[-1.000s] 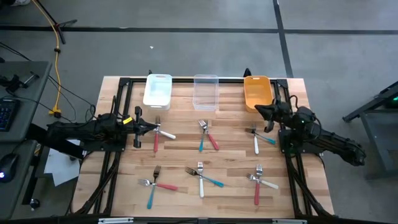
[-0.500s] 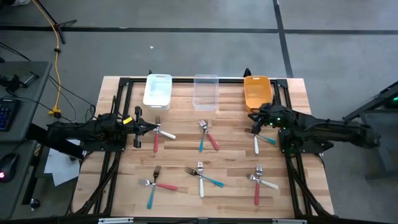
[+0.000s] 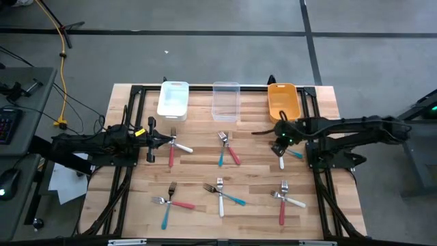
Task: Sort silverware by color (type)
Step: Put the top right blue fork into the yellow bin
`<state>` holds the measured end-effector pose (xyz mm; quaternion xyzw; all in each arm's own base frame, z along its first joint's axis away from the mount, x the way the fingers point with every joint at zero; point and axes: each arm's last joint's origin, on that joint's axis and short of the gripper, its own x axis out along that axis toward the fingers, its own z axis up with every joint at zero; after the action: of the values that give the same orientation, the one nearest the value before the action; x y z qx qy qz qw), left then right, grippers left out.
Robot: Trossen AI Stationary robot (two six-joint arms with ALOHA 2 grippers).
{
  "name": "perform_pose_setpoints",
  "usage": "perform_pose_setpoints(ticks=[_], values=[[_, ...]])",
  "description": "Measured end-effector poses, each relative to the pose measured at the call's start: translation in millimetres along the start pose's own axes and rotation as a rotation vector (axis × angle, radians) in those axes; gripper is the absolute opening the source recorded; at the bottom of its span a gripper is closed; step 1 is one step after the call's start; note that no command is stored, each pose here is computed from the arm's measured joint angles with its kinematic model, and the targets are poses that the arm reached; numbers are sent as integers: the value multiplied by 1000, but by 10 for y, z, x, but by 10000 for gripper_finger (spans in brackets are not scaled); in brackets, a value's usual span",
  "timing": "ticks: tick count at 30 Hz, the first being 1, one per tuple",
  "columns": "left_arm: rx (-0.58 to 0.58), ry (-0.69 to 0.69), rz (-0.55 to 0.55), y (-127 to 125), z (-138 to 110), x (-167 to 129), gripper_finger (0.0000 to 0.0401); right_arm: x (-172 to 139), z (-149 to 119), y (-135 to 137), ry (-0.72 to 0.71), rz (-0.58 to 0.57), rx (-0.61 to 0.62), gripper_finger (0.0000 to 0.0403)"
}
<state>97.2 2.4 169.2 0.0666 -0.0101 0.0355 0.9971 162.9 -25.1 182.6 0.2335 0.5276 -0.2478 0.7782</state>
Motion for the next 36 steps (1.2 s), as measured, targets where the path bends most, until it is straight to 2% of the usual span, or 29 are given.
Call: perform_pose_setpoints(ticks=[5,9,14,21,36], values=[[0,0,0,0,0,0,3,165,-73,8,135,-57,-7,126],[0,0,0,0,0,0,3,254,-76,9,174,-87,-6,126],[0,0,0,0,0,0,3,314,-58,25,182,-90,-29,126],[0,0,0,0,0,0,3,361,-24,-20,194,-108,7,116],[0,0,0,0,0,0,3,517,25,-29,239,-103,-49,96]])
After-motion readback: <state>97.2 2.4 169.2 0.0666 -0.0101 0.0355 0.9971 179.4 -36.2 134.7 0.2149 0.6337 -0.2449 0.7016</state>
